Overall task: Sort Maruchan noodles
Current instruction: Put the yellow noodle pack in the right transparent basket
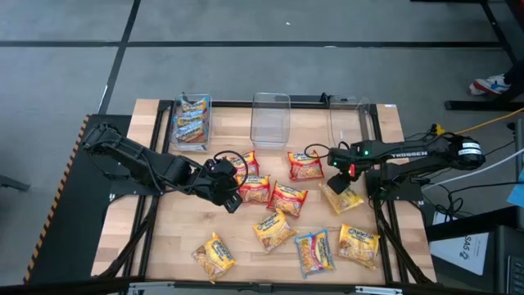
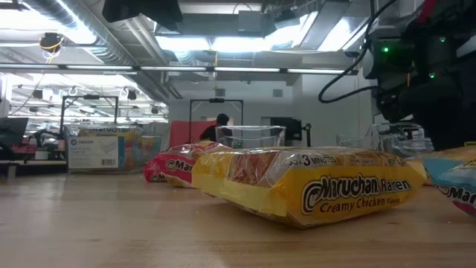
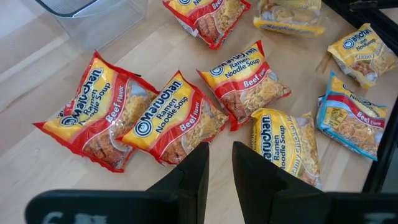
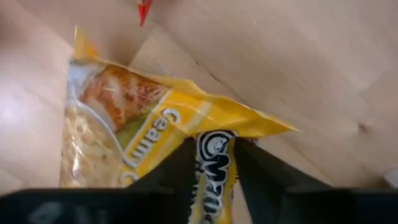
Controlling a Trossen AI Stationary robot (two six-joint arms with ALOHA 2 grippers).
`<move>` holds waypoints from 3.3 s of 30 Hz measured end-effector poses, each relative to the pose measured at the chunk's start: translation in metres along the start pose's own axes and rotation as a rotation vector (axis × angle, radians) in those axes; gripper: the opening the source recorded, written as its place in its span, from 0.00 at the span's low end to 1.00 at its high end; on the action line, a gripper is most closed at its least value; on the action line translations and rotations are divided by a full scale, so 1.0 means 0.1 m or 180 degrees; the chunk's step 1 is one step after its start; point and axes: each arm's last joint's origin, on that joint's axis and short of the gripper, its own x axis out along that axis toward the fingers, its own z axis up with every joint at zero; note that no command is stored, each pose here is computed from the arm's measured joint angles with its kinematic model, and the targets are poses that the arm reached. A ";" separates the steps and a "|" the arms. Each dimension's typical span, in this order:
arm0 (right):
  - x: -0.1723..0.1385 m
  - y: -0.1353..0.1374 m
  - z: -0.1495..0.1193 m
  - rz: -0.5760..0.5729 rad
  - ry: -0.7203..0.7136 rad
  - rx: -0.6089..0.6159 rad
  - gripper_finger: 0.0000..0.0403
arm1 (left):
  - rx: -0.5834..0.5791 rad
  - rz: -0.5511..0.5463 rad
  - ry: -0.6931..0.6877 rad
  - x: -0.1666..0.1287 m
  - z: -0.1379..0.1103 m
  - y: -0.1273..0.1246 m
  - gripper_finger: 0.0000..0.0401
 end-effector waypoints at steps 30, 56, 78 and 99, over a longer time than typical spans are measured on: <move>-2.09 0.51 0.38 -0.0745 -0.2393 -0.1237 0.00 | 0.0167 0.0050 -0.0078 0.00 0.01 0.00 0.16; -1.86 -0.97 1.31 -0.2267 -0.0896 -0.1568 0.00 | 0.0207 0.0114 -0.0039 0.00 -0.01 0.03 0.16; -1.61 -1.16 1.53 -0.2269 -0.0349 -0.1744 0.00 | 0.0255 0.0195 0.0014 0.00 -0.02 0.05 0.16; -1.62 -1.16 1.54 -0.2201 -0.0628 -0.1085 0.26 | 0.0253 0.0193 0.0013 0.00 -0.02 0.05 0.16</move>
